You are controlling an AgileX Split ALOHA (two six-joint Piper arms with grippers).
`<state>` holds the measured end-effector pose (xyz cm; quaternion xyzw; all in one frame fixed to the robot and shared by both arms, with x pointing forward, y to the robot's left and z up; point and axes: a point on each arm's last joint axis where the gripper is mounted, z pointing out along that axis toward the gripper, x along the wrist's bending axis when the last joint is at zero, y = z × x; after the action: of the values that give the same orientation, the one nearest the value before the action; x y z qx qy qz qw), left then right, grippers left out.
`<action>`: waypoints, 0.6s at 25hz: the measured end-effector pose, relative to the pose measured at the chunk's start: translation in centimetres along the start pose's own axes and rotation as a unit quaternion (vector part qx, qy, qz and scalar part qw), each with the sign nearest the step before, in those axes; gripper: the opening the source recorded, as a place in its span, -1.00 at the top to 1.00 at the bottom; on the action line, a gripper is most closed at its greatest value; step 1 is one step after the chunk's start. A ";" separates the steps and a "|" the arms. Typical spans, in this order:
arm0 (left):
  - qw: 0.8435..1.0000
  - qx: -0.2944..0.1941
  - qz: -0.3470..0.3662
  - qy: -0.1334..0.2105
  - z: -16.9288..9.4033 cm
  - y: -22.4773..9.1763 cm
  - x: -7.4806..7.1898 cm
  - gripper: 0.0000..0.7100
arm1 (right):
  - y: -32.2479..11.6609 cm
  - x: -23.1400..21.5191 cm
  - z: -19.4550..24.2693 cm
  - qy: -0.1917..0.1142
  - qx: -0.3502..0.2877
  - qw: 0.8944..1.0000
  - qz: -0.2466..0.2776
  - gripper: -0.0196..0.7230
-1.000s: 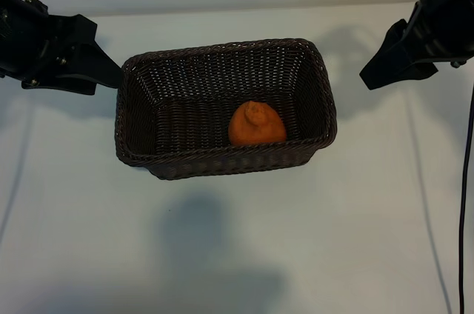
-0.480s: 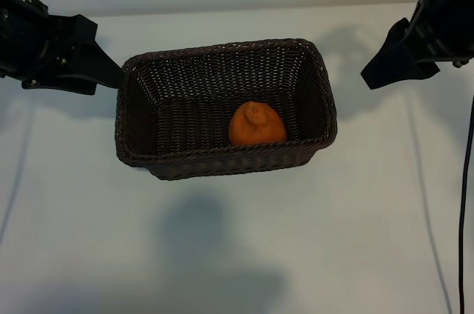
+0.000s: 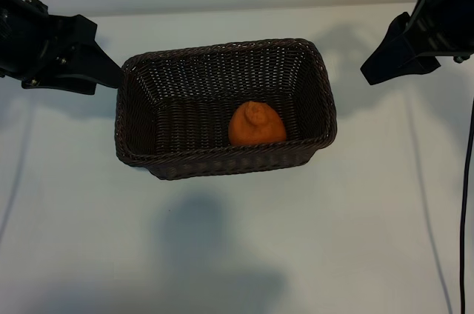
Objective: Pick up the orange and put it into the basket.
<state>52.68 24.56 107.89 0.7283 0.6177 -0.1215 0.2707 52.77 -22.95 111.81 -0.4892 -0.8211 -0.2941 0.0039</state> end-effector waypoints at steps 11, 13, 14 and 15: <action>1.000 0.000 0.001 0.000 0.0 0.0 0.0 -0.38 | 0.0 0.0 0.0 0.000 0.000 1.000 0.000 -0.25; 1.000 0.000 0.001 0.000 0.0 0.0 0.0 -0.38 | 0.0 0.0 0.0 -0.001 -0.002 1.000 0.000 -0.25; 1.000 0.000 0.001 0.000 0.0 0.0 0.0 -0.38 | 0.0 0.0 0.0 -0.001 -0.002 1.000 0.001 -0.25; 1.000 0.000 0.001 0.000 0.0 0.0 0.0 -0.38 | 0.0 0.0 0.0 -0.001 -0.002 1.000 0.001 -0.25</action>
<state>52.68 24.56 107.89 0.7289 0.6170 -0.1212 0.2708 52.82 -22.95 111.83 -0.4905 -0.8199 -0.2954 0.0019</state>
